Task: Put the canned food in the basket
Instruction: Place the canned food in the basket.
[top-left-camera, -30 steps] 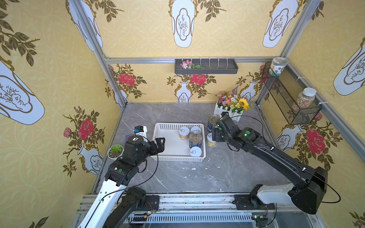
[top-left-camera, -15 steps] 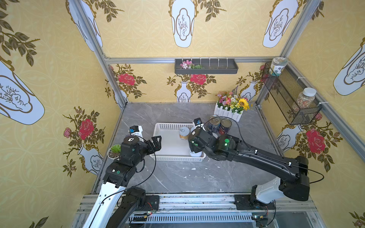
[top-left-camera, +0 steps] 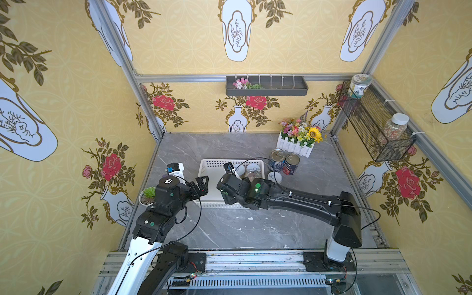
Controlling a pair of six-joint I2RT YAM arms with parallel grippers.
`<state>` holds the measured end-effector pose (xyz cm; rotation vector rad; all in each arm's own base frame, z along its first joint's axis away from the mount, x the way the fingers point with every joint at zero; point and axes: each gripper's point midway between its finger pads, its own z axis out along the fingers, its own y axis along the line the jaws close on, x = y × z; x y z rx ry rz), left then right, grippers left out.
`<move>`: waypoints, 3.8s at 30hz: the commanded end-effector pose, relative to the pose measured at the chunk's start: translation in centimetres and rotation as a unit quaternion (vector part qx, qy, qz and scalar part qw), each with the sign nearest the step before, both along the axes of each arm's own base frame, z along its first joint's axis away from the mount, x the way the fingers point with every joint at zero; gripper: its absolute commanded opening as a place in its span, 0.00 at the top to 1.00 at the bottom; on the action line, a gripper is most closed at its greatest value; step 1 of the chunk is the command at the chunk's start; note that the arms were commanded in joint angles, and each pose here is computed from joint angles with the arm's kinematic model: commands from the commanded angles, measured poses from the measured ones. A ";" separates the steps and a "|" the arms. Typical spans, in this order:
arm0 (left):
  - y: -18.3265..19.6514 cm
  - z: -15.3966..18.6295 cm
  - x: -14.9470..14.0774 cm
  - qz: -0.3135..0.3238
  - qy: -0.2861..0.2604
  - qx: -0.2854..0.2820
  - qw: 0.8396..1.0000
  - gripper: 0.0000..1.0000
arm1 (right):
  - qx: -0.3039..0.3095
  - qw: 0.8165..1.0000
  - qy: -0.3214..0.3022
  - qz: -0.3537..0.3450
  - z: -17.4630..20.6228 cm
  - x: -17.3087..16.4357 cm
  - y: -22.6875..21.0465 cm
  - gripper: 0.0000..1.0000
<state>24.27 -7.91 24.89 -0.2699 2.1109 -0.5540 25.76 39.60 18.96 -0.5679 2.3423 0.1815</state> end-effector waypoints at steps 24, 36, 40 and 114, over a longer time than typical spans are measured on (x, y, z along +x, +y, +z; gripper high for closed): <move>0.1 0.4 0.2 0.000 -0.011 0.000 1.000 0.00 | -0.016 0.995 0.056 -0.084 -10.7 9.4 0.5 0.28; 0.2 0.5 0.2 0.000 -0.013 0.000 1.000 0.00 | -0.028 0.992 0.050 -0.109 -10.6 10.2 -0.6 0.22; 0.2 0.5 0.2 0.000 -0.013 0.000 1.000 0.00 | -0.031 0.992 0.054 -0.109 -11.0 10.3 -0.6 0.17; 0.5 0.9 0.0 0.006 -0.022 -0.001 1.000 0.00 | 0.064 0.995 -0.082 -0.011 3.8 2.7 -2.2 0.13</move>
